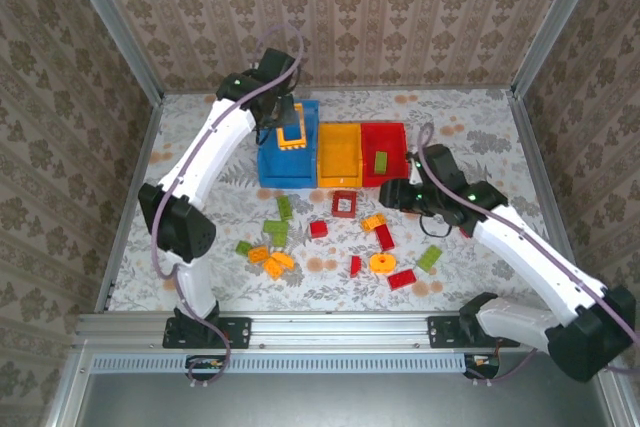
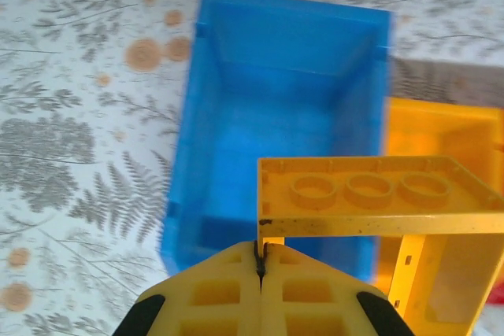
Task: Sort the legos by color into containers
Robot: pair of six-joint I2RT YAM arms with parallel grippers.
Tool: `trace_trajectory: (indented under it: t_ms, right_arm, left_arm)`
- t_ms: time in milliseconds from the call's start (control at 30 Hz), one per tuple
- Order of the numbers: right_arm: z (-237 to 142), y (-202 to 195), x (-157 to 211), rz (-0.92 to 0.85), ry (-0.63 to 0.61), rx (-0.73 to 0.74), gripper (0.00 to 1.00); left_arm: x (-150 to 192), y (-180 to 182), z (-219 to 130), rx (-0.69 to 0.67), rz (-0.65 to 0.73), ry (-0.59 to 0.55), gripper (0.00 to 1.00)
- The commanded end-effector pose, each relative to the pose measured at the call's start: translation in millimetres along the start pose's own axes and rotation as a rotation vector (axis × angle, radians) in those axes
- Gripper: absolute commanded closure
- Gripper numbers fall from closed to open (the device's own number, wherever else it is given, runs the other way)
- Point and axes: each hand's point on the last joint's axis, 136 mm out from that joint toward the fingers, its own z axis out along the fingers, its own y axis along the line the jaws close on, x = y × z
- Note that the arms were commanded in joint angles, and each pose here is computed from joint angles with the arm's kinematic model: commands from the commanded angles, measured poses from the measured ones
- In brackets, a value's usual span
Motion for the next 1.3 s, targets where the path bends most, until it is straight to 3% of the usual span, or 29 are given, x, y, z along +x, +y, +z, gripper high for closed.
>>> trace_trajectory:
  t_ms: [0,200,267,367,533,633,700,833,1000,1233,1267]
  right_arm:
    - [4,40,-21,-0.079,-0.048,-0.103,0.48]
    - [8,101,-38,-0.204,-0.142,-0.281,0.37]
    - [8,118,-44,-0.264,-0.208,-0.313,0.30]
    - [11,139,-50,-0.370,-0.305,-0.307,0.20]
    - [27,150,-48,-0.457,-0.358,-0.279,0.15]
    - [35,128,-44,-0.434,-0.355,-0.191,0.15]
    - [38,108,-37,-0.422,-0.336,-0.123,0.14]
    - [34,79,-30,-0.365,-0.324,-0.069,0.15]
    - [30,51,-20,-0.327,-0.291,-0.001,0.17]
    - [45,15,-5,-0.216,-0.154,0.122,0.31]
    - [55,13,1,-0.189,-0.114,0.128,0.33]
  left_arm:
    - [-9,5,36,-0.059,0.089,0.027,1.00]
    - [-13,0,97,-0.087,0.092,0.083,1.00]
    - [-11,14,113,-0.115,0.059,0.113,1.00]
    - [-4,7,129,-0.081,0.057,0.140,1.00]
    - [6,-7,149,-0.031,0.063,0.170,1.00]
    - [12,-9,154,-0.026,0.054,0.189,1.00]
    - [12,-8,151,-0.025,0.052,0.190,0.99]
    - [10,-8,143,-0.015,0.050,0.185,0.85]
    - [3,-14,124,0.026,0.045,0.161,0.75]
    - [-17,-15,72,0.071,0.012,0.074,0.67]
    - [-12,-29,57,0.102,0.035,0.054,0.64]
